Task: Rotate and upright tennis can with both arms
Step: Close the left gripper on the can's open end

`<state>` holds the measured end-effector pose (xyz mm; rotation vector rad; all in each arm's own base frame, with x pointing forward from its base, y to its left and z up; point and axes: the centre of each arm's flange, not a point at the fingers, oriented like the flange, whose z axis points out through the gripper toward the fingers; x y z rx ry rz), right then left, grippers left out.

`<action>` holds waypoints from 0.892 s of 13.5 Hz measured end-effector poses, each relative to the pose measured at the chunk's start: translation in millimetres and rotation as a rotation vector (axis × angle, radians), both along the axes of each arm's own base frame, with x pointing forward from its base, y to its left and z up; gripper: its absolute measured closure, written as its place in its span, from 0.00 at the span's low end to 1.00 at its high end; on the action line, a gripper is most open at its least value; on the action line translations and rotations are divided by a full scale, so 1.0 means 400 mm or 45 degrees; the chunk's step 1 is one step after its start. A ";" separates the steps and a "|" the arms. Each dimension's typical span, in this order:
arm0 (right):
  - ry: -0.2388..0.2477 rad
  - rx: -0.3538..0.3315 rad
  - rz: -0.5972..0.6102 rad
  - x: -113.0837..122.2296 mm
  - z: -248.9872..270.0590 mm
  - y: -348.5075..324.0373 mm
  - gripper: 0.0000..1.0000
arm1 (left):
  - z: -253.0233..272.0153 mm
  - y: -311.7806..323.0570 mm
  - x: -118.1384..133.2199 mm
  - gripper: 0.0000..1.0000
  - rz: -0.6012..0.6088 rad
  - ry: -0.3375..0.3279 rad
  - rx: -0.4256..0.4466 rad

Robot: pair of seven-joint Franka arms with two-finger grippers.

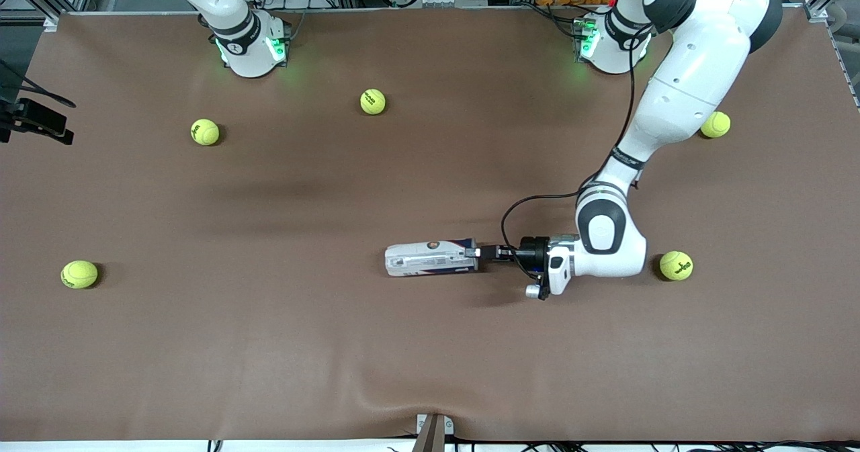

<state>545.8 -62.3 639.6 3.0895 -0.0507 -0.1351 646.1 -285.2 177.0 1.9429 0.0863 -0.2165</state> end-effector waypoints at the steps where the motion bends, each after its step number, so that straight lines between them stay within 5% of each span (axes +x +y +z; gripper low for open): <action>1: -0.004 -0.001 -0.006 -0.001 0.004 -0.006 0.00 | 0.051 0.005 0.020 0.95 -0.001 -0.001 0.036; 5: -0.008 -0.001 -0.035 -0.005 0.007 -0.037 0.00 | 0.228 -0.010 0.066 0.95 -0.011 0.039 0.228; 12: -0.024 -0.003 -0.030 -0.005 0.022 -0.033 0.00 | 0.360 -0.169 0.006 0.95 -0.099 0.027 0.420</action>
